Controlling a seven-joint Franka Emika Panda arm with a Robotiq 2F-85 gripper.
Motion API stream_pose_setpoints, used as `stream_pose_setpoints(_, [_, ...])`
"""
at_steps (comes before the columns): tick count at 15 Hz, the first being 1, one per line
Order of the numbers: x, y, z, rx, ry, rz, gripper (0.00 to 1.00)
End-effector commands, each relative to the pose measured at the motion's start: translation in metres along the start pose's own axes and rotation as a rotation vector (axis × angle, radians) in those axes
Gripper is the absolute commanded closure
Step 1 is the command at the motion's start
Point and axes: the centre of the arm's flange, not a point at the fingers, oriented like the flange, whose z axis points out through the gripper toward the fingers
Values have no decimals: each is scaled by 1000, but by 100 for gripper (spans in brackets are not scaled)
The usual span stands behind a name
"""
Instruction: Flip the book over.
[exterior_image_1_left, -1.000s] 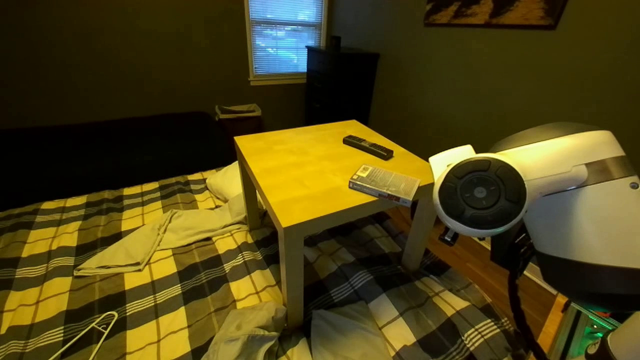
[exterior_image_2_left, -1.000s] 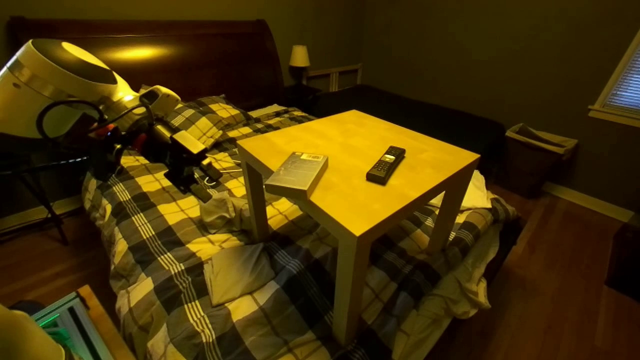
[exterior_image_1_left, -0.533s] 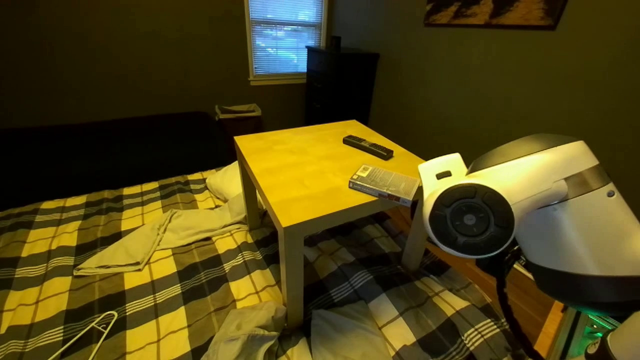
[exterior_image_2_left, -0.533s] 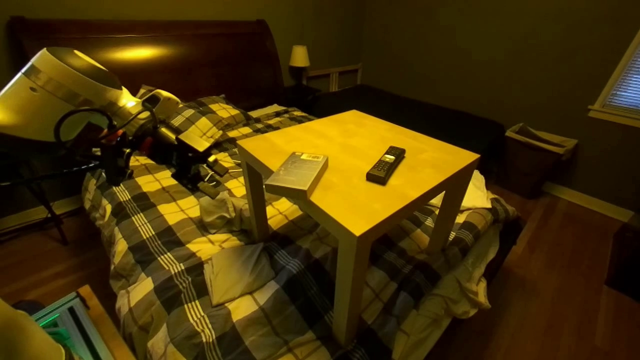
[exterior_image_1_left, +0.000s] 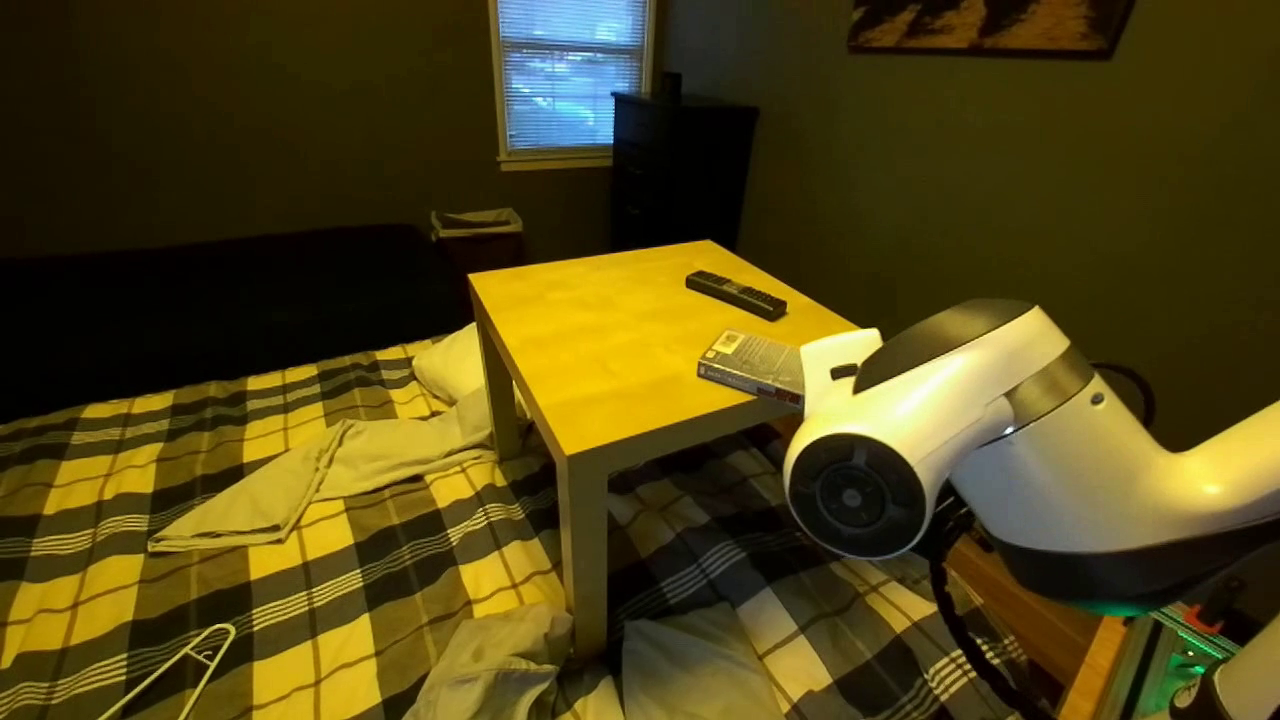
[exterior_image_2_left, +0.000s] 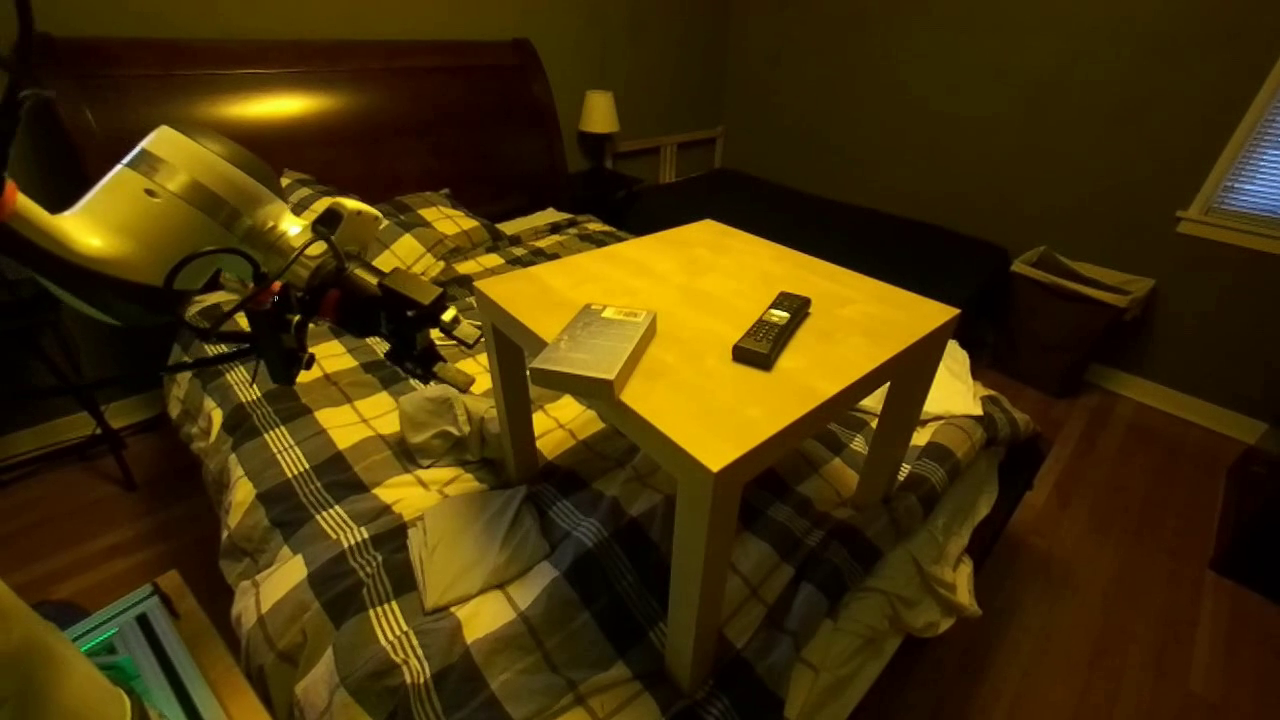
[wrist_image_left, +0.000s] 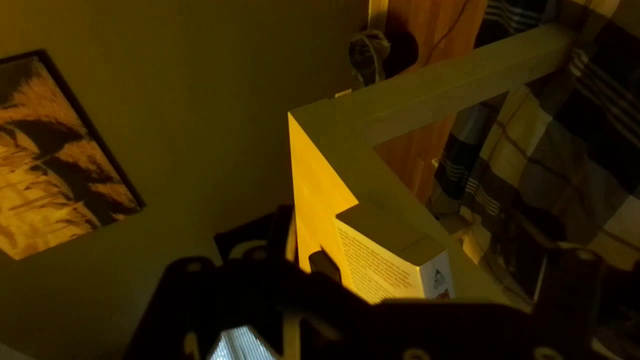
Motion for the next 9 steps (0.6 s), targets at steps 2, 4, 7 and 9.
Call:
stream_pose_setpoints(2, [19,-36,2,-86,3,17,0])
stream_pose_setpoints(4, [23,-46,2,-118,4,15,0])
stream_pose_setpoints(7, [29,-61,9,-159,19,3,0])
stream_pose_setpoints(9, [34,-70,15,-188,33,-6,0])
